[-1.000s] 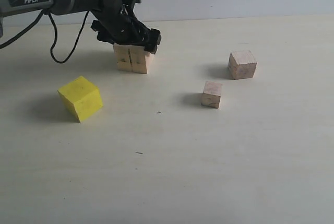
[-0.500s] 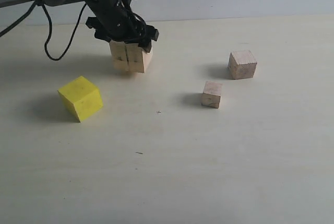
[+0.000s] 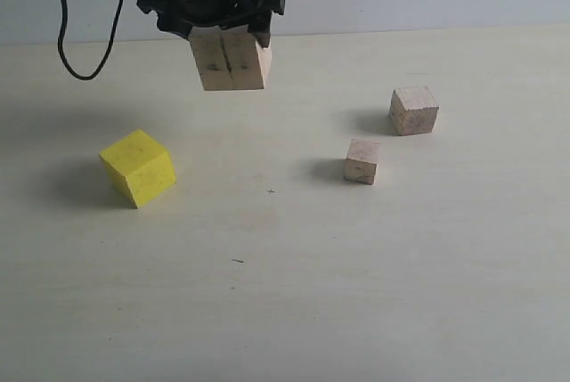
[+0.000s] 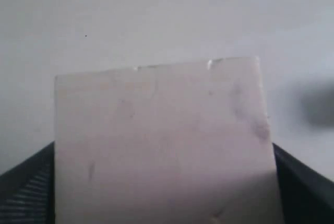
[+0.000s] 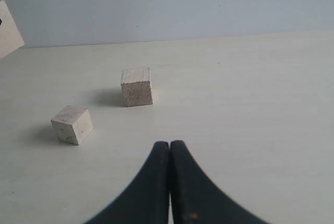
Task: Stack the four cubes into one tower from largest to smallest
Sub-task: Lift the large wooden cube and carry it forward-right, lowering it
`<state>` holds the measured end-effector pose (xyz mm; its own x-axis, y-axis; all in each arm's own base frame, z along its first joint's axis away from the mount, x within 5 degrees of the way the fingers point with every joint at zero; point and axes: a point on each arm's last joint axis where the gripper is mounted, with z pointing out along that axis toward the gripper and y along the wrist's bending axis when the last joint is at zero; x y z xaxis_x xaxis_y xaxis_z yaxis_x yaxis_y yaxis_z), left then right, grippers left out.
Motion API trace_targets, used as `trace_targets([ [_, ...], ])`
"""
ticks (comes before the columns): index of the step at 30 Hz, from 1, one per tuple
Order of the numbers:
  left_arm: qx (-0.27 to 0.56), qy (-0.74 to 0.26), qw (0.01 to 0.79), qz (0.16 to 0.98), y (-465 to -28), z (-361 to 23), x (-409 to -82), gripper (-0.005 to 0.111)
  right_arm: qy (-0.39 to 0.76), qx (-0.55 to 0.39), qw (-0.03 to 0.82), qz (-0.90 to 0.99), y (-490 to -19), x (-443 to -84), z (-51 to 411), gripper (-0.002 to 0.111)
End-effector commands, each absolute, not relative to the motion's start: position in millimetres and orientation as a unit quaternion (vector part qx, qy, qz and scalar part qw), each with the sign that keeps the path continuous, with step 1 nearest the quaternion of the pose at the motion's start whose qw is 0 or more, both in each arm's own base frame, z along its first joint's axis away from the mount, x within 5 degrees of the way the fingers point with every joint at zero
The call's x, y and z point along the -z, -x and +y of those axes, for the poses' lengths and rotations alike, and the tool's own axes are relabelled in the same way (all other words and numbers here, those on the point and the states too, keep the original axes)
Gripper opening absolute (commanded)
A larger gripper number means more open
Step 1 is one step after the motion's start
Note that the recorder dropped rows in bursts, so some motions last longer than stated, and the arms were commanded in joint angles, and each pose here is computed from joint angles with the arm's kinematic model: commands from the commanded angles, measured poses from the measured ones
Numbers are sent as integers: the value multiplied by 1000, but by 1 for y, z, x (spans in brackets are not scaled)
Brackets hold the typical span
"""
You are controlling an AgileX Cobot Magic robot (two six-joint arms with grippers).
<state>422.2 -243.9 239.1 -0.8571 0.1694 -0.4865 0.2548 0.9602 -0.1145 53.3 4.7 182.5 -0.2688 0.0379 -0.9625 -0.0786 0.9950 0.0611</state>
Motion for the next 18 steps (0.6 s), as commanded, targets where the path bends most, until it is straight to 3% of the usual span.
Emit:
trace_targets([
  [1, 53, -115, 260, 957, -401, -263, -255, 2, 11, -48, 609, 791, -53, -182, 5, 0],
  [8, 2, -88, 268, 959, -368, -292, -263, 2, 11, -48, 609, 791, -53, -182, 5, 0],
  [18, -23, -42, 216, 975, -343, -297, -246, 2, 11, -48, 609, 791, -53, -182, 5, 0],
])
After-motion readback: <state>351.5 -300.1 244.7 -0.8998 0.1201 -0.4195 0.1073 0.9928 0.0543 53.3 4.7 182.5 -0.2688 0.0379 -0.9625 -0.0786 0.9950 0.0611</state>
